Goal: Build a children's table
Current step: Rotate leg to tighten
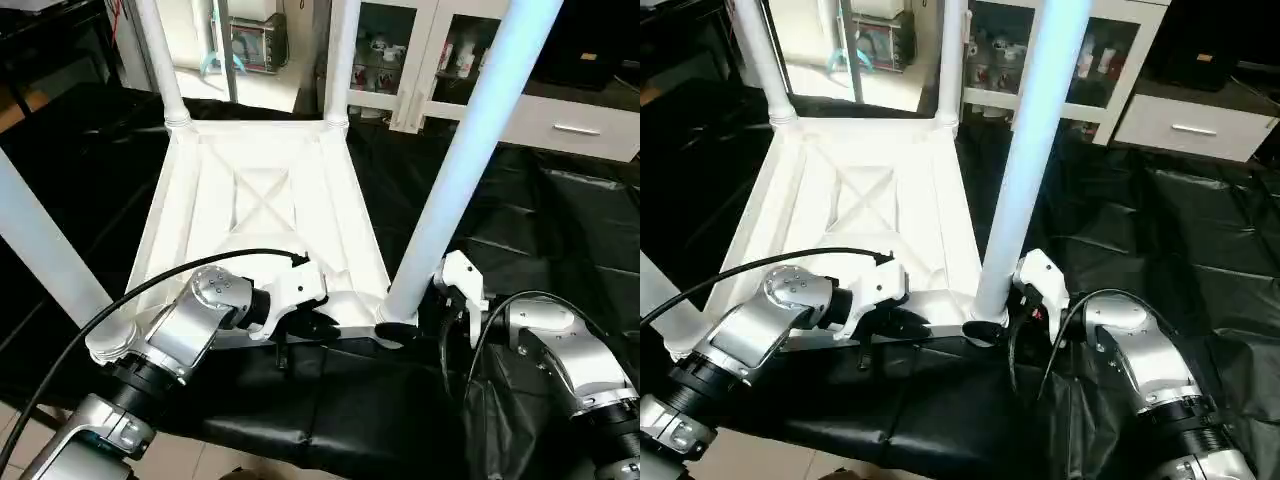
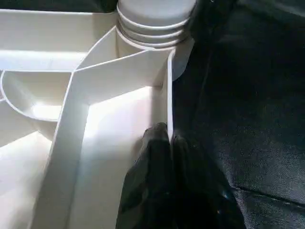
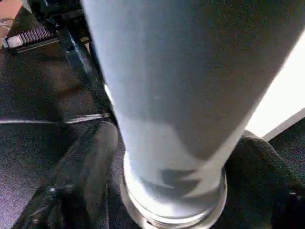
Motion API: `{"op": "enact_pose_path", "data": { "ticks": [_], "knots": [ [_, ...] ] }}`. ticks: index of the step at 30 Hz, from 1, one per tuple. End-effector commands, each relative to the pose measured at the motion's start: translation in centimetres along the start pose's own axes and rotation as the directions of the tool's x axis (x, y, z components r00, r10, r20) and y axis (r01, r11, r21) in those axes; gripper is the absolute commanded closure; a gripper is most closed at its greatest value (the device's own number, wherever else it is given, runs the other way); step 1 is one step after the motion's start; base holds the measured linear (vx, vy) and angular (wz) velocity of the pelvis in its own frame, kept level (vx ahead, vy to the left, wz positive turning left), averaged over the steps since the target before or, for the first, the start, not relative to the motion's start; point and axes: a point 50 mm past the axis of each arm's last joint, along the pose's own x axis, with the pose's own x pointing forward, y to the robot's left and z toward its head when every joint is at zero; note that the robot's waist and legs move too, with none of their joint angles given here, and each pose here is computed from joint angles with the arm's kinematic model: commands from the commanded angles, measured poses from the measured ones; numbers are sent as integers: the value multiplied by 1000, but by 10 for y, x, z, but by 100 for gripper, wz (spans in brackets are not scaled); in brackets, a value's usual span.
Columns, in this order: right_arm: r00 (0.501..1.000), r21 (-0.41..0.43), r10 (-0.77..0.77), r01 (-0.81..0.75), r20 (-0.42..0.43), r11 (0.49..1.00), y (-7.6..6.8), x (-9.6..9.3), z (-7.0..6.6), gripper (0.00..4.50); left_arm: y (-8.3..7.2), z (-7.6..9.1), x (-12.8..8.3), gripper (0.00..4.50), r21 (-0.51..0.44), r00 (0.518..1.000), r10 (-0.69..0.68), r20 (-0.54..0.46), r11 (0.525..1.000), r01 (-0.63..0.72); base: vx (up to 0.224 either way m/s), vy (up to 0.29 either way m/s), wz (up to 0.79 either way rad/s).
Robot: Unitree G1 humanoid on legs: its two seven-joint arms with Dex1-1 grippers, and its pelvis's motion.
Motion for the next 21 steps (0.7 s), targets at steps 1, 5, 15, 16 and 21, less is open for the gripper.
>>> {"op": "enact_pose_path", "data": {
  "ticks": [1,5,15,16,21],
  "knots": [
    [999,-13,32,-32,1,999,1,-2,1,130,-10,-1,9,450,2,997,-75,-7,997,75,0,0,0],
    [999,-14,44,-44,-4,999,1,-2,0,174,-10,-1,9,450,1,997,-78,-14,997,78,0,0,0],
    [1000,13,20,-20,-15,1000,2,-3,-7,192,-8,-6,6,450,-25,998,-45,-34,999,44,0,0,0],
    [999,13,-22,22,-27,1000,-1,-2,-9,192,-5,-7,6,450,-37,999,-14,-41,999,12,0,0,0],
    [919,25,-377,382,-118,924,-26,9,-24,193,21,-4,11,450,-106,970,226,-88,966,-234,0,0,0]
  ]
}}
